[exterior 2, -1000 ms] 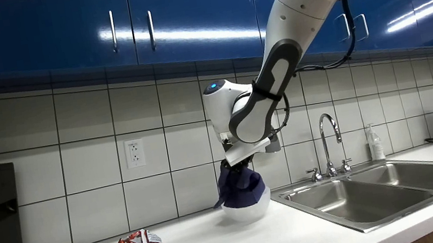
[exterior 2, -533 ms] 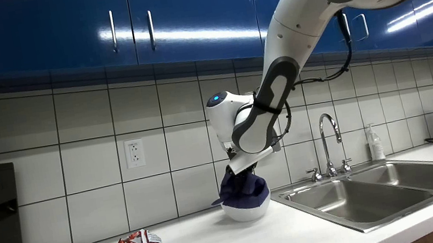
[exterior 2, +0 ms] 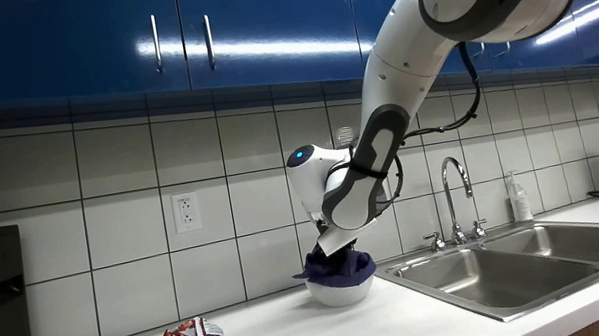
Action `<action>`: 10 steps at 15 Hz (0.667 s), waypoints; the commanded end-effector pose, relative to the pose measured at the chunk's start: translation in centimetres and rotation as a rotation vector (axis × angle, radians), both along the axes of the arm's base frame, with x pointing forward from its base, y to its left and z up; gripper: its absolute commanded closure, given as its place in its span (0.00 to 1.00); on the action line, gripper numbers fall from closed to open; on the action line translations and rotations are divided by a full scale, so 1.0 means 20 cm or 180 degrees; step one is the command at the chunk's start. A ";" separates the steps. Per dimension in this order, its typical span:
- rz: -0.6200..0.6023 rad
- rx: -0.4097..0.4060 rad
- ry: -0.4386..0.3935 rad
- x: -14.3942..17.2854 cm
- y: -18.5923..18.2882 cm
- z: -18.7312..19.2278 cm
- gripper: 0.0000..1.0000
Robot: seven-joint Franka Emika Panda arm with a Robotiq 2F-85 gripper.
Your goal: Put the blue cloth in the plastic bowl
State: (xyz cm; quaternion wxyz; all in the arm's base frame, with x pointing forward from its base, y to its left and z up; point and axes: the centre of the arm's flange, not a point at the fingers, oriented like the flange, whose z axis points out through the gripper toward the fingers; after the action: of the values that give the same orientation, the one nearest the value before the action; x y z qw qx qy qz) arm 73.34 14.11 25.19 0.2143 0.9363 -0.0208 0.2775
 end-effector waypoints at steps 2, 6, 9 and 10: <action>-0.0125 0.0010 -0.0130 0.13 0.03 -0.01 0.98; -0.0225 0.0055 -0.0128 0.18 0.03 -0.04 0.68; -0.0265 0.0096 -0.0123 0.19 0.04 -0.04 0.54; -0.0278 0.0113 -0.0123 0.19 0.04 -0.04 0.46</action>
State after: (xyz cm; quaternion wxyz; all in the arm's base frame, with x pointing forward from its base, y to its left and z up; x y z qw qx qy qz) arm 75.79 14.34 23.95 0.2017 0.9358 -0.0555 0.2837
